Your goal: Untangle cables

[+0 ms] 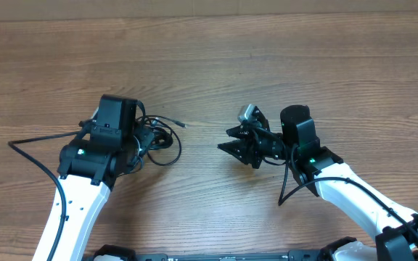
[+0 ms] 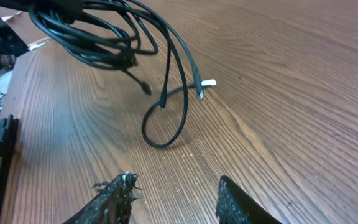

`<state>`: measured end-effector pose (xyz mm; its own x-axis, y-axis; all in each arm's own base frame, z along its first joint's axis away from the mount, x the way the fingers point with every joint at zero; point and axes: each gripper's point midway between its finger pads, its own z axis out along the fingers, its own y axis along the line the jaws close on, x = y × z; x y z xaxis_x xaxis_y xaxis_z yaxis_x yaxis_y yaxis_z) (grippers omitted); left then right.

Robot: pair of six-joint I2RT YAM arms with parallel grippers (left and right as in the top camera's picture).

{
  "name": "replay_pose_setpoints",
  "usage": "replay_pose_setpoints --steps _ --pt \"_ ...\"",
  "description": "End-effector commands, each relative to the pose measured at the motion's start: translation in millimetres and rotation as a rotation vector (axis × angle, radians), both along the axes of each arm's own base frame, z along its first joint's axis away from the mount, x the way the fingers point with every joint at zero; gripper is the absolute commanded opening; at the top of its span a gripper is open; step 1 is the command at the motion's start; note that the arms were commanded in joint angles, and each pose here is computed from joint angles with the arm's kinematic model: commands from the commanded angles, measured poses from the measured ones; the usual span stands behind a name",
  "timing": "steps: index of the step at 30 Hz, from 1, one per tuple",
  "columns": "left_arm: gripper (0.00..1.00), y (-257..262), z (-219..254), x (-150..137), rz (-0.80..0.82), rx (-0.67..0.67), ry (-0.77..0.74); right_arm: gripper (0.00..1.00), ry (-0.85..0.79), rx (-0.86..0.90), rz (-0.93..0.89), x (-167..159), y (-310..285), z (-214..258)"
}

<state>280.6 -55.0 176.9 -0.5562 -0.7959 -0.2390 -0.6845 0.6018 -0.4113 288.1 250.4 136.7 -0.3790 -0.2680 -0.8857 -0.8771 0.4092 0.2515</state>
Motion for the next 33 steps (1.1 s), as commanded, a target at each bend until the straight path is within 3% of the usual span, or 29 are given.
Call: replay_pose_setpoints --steps 1,10,20,28,33 --pt "0.04 -5.3 8.0 6.7 -0.139 0.046 -0.04 0.43 -0.013 0.026 0.025 -0.9 2.9 8.1" --pt "0.04 -33.5 23.2 21.7 -0.554 0.126 -0.189 0.43 -0.012 0.033 0.037 -2.7 3.9 9.4" --pt "0.04 -34.2 25.7 25.2 -0.83 0.307 -0.256 0.49 -0.01 0.039 0.048 -4.6 5.0 10.2" --pt "0.04 -49.4 27.0 18.7 -1.127 0.39 -0.33 0.98 0.037 0.15 0.242 -38.4 16.0 26.5" --pt "0.04 -66.2 29.0 8.8 -1.336 0.397 -0.41 1.0 0.051 0.169 0.278 -45.3 17.0 29.2"
